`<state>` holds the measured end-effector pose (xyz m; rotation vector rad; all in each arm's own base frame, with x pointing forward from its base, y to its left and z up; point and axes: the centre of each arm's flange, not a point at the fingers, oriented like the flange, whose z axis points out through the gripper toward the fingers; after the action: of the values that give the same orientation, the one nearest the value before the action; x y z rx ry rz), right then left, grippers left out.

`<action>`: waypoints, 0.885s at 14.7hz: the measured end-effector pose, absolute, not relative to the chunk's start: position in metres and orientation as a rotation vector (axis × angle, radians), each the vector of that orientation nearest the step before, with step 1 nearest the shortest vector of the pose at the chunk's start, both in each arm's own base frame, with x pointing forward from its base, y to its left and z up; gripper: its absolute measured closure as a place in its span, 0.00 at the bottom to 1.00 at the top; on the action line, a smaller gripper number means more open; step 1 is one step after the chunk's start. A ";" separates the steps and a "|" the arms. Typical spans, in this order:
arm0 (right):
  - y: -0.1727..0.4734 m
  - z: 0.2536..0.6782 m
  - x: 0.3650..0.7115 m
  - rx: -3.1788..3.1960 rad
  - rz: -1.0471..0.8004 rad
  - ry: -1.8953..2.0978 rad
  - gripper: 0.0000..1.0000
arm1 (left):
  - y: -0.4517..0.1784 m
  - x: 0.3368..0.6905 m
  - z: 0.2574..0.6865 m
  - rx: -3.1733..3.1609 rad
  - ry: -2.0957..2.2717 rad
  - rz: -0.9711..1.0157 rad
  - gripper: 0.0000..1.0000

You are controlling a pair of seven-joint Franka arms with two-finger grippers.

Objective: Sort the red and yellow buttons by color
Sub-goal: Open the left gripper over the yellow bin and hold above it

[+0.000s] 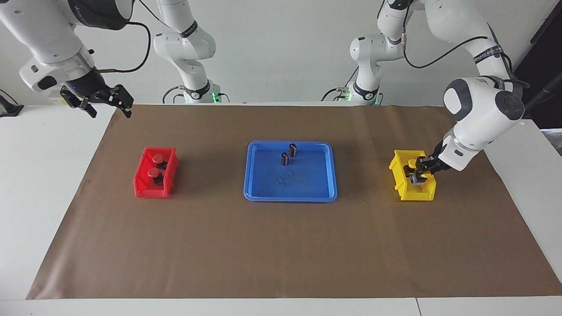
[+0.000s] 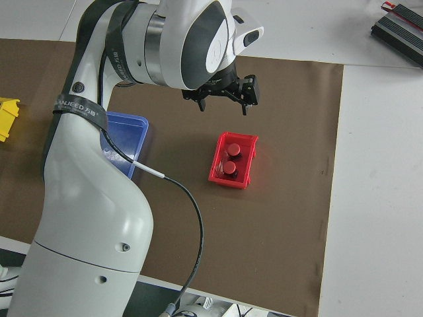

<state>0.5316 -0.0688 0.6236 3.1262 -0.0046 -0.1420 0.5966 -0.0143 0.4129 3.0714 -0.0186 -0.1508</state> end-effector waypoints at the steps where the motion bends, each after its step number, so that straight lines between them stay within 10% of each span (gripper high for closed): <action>1: -0.069 0.624 0.531 3.126 -0.141 -0.004 0.00 | -0.014 0.596 0.408 3.072 -0.017 -0.140 0.59; 9: -0.068 0.625 0.531 3.126 -0.141 -0.001 0.00 | -0.001 0.591 0.376 3.080 0.023 -0.041 0.59; 13: -0.068 0.625 0.531 3.126 -0.141 -0.002 0.00 | 0.000 0.591 0.376 3.080 0.026 -0.033 0.40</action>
<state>0.5310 -0.0677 0.6246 3.1259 -0.0016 -0.1409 0.5912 0.0001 0.3762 3.0801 0.0259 -0.0332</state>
